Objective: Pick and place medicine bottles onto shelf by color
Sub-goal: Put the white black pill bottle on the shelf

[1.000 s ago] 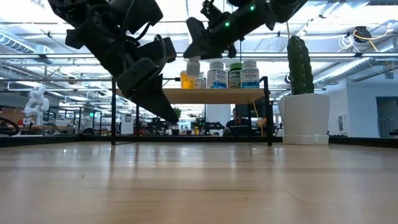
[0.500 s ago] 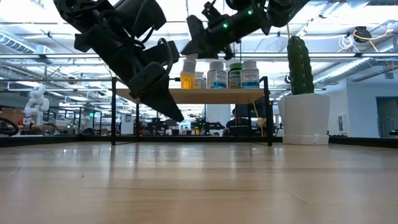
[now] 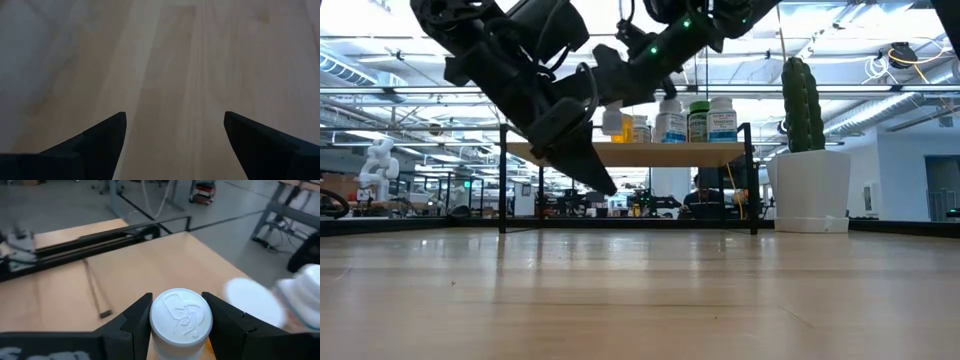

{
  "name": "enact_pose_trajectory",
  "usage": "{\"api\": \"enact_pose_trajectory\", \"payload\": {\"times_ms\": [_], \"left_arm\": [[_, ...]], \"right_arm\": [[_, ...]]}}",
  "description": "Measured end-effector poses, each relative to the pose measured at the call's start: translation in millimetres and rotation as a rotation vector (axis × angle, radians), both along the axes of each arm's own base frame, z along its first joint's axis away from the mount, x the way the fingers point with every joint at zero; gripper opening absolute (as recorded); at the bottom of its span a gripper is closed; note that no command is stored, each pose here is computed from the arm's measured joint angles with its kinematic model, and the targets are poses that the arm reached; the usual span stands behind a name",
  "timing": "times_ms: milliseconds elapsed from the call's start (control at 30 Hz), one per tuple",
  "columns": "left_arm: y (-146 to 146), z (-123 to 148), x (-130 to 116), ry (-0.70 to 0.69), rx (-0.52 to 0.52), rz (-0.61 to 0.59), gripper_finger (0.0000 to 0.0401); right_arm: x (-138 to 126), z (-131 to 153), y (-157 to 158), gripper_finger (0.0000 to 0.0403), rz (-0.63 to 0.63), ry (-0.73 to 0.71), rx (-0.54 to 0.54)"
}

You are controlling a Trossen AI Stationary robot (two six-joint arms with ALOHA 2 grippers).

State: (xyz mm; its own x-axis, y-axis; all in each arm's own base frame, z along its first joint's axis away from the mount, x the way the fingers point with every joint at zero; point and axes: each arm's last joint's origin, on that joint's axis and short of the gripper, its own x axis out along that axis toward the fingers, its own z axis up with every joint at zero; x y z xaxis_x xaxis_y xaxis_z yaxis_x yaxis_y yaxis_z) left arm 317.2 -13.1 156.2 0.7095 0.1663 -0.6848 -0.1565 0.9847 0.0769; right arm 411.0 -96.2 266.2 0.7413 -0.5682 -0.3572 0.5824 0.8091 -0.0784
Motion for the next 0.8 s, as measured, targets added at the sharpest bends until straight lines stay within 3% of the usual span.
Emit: {"api": "enact_pose_trajectory", "payload": {"times_ms": [267,800], "left_arm": [[-3,-2,-2,0.026,-0.009,0.000,0.0337],[-4,-1,-1,0.014,-0.014,-0.002,0.0337]], "right_arm": [[-8,-11,-11,0.0153,-0.068,0.034,-0.020],[-7,-15,0,0.0153,-0.031,0.049,0.013]]}}
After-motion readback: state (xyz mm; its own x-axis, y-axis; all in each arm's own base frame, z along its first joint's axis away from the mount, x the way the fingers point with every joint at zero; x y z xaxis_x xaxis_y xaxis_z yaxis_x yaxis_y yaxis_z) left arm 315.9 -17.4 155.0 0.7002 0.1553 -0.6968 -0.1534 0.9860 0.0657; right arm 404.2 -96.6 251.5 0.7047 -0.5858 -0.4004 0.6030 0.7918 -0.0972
